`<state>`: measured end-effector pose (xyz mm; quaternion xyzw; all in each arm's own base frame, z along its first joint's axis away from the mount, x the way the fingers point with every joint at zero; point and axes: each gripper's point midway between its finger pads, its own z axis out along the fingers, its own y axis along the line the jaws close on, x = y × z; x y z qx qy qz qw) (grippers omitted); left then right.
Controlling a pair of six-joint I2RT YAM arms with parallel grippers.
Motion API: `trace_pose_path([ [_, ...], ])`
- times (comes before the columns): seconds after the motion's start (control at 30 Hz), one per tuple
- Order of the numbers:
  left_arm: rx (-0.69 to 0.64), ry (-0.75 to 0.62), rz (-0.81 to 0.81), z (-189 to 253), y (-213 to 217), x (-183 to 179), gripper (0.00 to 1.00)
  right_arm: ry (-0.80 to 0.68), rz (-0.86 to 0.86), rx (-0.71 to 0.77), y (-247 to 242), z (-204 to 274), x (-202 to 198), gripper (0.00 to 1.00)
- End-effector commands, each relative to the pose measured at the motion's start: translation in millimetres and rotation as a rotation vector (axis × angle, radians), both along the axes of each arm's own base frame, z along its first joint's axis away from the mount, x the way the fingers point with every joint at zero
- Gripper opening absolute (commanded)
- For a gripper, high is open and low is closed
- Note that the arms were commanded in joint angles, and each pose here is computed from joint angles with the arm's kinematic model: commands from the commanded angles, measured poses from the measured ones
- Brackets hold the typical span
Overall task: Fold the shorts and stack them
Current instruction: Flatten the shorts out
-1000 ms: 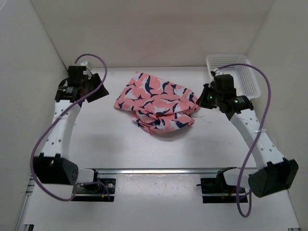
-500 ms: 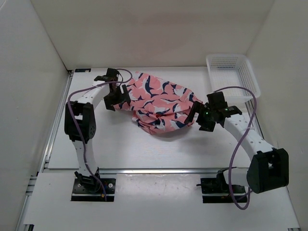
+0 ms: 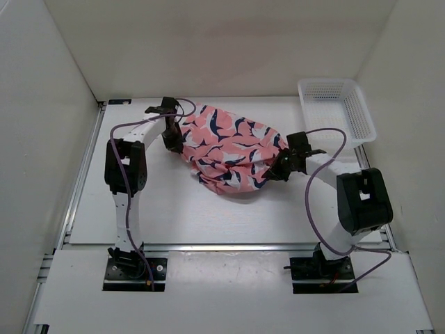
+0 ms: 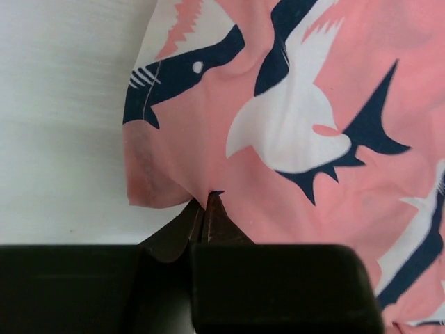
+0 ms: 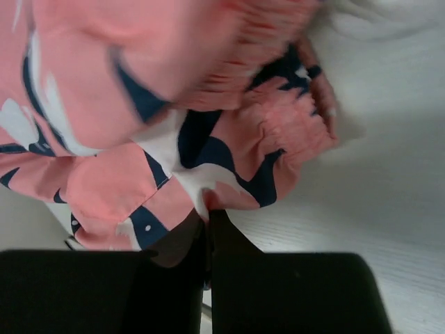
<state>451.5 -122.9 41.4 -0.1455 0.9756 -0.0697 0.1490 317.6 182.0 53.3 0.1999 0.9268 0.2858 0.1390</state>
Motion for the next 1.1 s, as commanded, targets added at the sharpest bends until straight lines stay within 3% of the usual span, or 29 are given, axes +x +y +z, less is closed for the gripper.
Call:
trace_pose_path([
  [0.0, -0.003, -0.213, 0.017, 99, 4, 8, 0.1, -0.207, 0.062, 0.02, 27, 67, 29, 0.0],
  [0.17, 0.007, -0.376, 0.071, 182, 30, -13, 0.1, -0.393, 0.108, -0.171, 14, 131, 10, 0.0],
  [0.37, 0.014, -0.6, 0.093, 298, 56, -51, 0.1, -0.61, 0.128, -0.243, -8, 214, -38, 0.0],
  [0.5, 0.029, -0.634, 0.079, 317, 59, -42, 0.1, -0.673, 0.081, -0.256, -24, 234, -51, 0.0],
  [0.67, 0.084, -0.564, 0.089, 271, 57, 24, 0.1, -0.624, 0.077, -0.324, -22, 197, -31, 0.0],
  [0.7, 0.103, -0.545, 0.084, 261, 57, 34, 0.21, -0.612, 0.056, -0.343, -23, 188, -24, 0.0],
  [0.73, 0.124, -0.46, 0.068, 221, 55, 52, 0.61, -0.563, 0.062, -0.37, -20, 165, -12, 0.0],
  [0.77, 0.128, -0.491, 0.084, 235, 60, 63, 0.82, -0.532, 0.059, -0.381, -21, 152, -3, 0.05],
  [0.8, 0.134, -0.457, 0.081, 227, 59, 65, 0.96, -0.482, 0.067, -0.391, -22, 139, 2, 0.31],
  [0.83, 0.162, -0.373, 0.079, 213, 63, 53, 1.0, -0.409, 0.076, -0.398, -21, 121, 17, 0.5],
  [0.9, 0.164, -0.333, 0.084, 207, 65, 43, 1.0, -0.317, 0.128, -0.397, -16, 104, 16, 0.68],
  [0.93, 0.179, -0.341, 0.079, 211, 62, 36, 1.0, -0.304, 0.152, -0.397, -14, 98, 15, 0.69],
  [0.97, 0.161, -0.455, 0.077, 252, 56, 23, 1.0, -0.302, 0.167, -0.396, -10, 92, 12, 0.69],
  [1.0, 0.175, -0.383, 0.056, 225, 53, 4, 1.0, -0.324, 0.171, -0.37, -7, 95, 11, 0.69],
  [1.07, 0.088, -0.476, 0.014, 256, 34, -33, 1.0, -0.283, 0.183, -0.363, -8, 81, -1, 0.69],
])
